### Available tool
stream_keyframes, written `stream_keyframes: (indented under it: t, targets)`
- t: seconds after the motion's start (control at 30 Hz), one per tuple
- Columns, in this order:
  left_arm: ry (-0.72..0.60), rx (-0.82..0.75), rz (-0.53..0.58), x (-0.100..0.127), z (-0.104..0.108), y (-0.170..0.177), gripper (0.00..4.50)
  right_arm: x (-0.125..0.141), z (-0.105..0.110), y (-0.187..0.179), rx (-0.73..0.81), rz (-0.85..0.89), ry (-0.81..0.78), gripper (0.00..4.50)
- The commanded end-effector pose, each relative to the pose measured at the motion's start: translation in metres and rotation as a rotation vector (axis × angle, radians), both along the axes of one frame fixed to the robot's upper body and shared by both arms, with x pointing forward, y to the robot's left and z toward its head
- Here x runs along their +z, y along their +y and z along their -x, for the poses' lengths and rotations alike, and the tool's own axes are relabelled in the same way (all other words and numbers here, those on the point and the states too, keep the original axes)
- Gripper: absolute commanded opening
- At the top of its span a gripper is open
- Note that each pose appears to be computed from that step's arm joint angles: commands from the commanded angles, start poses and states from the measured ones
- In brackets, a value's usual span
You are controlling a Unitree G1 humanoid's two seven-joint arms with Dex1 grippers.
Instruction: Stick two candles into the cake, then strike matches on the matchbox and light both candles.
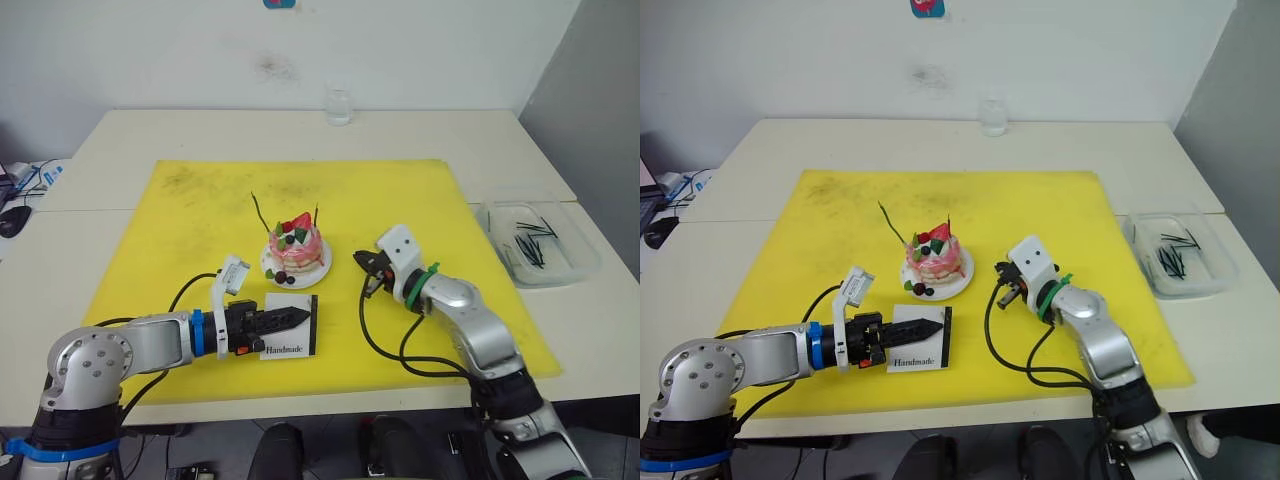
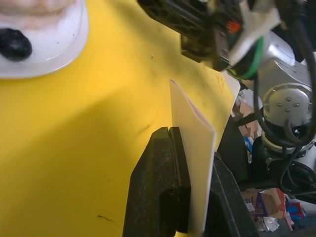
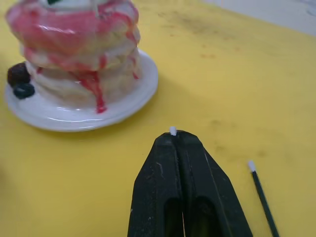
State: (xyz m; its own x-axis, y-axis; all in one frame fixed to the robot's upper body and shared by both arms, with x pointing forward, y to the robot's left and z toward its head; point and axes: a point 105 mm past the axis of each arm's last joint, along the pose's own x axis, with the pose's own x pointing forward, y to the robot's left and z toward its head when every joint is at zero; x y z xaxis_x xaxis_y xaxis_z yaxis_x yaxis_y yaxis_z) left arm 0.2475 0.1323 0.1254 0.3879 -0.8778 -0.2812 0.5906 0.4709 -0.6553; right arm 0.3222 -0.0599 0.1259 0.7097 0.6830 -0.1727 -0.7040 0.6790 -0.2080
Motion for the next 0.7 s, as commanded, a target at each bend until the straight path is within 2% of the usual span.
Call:
stream_keyframes:
  t: [0.03,0.13,0.43,0.47,0.57,0.7]
  targets:
    - [-0.032,-0.026,0.020,0.007,-0.001,-0.006,0.00,0.004,0.018,-0.006,0.011,-0.025,-0.014,0.02]
    - [-0.028,-0.037,0.020,0.006,-0.001,-0.008,0.00,-0.010,0.024,-0.012,-0.029,-0.020,0.001,0.02]
    - [-0.022,-0.050,0.014,0.005,-0.002,-0.009,0.00,-0.027,0.017,-0.017,-0.103,-0.042,0.024,0.02]
    - [-0.022,-0.050,0.014,0.005,-0.002,-0.009,0.00,-0.027,0.017,-0.018,-0.106,-0.040,0.025,0.44]
    - [-0.020,-0.048,0.013,0.005,-0.002,-0.009,0.00,-0.028,0.017,-0.019,-0.108,-0.033,0.027,1.34]
    - [-0.018,-0.046,0.014,0.004,-0.001,-0.008,0.00,-0.028,0.019,-0.018,-0.105,-0.034,0.029,1.34]
